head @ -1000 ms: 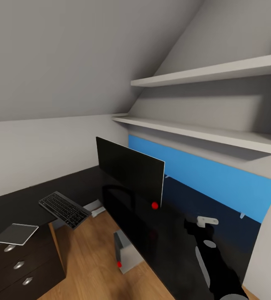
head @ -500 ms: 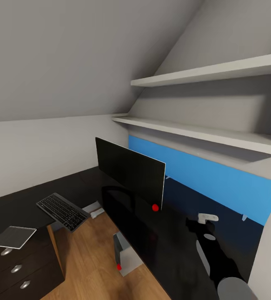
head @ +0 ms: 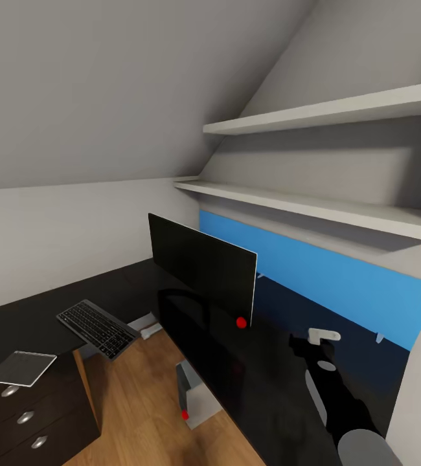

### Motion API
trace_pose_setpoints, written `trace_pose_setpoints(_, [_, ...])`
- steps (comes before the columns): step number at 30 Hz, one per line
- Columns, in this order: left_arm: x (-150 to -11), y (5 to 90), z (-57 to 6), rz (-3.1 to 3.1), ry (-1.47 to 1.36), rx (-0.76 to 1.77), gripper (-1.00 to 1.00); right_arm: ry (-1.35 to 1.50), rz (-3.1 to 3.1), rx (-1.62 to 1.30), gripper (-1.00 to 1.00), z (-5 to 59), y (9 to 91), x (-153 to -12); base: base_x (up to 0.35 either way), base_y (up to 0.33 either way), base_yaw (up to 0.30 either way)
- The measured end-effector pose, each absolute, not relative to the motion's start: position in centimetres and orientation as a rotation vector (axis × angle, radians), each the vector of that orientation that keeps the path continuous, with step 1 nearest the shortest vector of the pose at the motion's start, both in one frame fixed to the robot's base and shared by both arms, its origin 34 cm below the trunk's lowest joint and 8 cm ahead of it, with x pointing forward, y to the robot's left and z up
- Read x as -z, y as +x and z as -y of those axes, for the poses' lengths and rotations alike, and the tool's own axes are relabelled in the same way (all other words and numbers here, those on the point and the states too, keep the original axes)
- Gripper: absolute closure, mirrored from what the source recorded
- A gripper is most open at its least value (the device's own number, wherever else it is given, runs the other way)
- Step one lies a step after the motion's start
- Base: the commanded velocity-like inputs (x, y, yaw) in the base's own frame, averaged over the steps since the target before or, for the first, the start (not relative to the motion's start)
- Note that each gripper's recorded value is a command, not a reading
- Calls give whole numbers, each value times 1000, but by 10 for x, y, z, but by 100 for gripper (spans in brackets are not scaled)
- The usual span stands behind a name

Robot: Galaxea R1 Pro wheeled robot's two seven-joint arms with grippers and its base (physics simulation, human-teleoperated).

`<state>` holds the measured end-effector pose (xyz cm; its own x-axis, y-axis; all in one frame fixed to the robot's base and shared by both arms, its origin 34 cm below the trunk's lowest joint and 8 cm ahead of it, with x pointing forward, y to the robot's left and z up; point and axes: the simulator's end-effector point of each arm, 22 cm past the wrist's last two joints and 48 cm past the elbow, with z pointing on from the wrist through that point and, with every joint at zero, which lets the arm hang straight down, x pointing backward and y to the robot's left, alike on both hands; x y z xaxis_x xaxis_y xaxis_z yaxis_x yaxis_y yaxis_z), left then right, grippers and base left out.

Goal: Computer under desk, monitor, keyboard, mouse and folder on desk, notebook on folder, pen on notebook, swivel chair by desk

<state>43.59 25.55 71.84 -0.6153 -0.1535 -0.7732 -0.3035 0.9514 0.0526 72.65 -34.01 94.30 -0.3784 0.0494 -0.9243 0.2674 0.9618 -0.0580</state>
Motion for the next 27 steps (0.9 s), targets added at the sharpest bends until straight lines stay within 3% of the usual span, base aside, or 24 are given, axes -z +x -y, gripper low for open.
trace_pose_setpoints(9, [-719,436,-254,-2241,-318,-221,-100,250,-1939,248,-100,351,725,-944,122,176,0])
trace_pose_setpoints(27, [-718,436,-256,-2243,-320,-222,-100,288,-1976,329,-100,419,735,-940,22,57,0])
